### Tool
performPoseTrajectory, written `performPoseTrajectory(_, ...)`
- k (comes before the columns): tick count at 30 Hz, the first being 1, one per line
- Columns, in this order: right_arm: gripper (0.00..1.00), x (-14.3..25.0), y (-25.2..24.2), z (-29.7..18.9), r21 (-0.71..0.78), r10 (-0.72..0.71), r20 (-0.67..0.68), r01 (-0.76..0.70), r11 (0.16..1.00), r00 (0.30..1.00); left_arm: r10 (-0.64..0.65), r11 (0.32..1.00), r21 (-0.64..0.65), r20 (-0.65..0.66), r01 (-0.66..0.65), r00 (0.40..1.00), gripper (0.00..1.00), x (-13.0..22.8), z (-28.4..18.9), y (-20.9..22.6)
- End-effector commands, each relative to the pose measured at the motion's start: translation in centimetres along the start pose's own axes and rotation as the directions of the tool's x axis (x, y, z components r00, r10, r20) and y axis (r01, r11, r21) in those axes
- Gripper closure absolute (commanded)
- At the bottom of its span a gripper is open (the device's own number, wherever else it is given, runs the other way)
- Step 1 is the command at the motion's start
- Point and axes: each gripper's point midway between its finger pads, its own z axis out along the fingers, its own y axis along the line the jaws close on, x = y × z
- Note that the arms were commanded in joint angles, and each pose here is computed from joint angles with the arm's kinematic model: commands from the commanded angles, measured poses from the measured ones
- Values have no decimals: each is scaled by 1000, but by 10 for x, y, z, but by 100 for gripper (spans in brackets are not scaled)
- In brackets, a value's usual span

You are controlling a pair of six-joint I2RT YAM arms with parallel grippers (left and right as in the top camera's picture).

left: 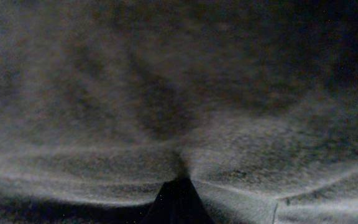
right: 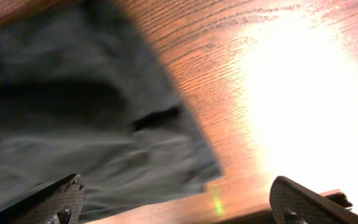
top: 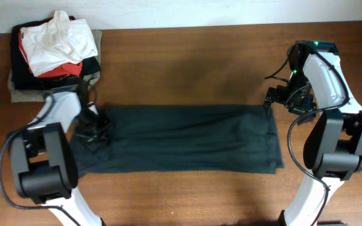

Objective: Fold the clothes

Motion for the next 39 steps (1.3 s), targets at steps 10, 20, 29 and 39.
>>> performPoseTrajectory(10,1,17,46,56,-288,-240,-31,221,932,970,-22,993,-113,105,34,994,56,-41,-81,14)
performPoseTrajectory(20,1,49,89,88,-584,-364,4,298,755,932,130,987,-110,154,-114,979,32,-21,-101,-31)
performPoseTrajectory(29,11,68,98,109,-595,-387,-14,304,744,922,133,987,-111,150,-117,980,32,-20,-100,-31)
performPoseTrajectory(39,96,28,43,108,-288,-88,-77,62,956,993,133,987,-112,150,-117,980,32,-20,-100,-31)
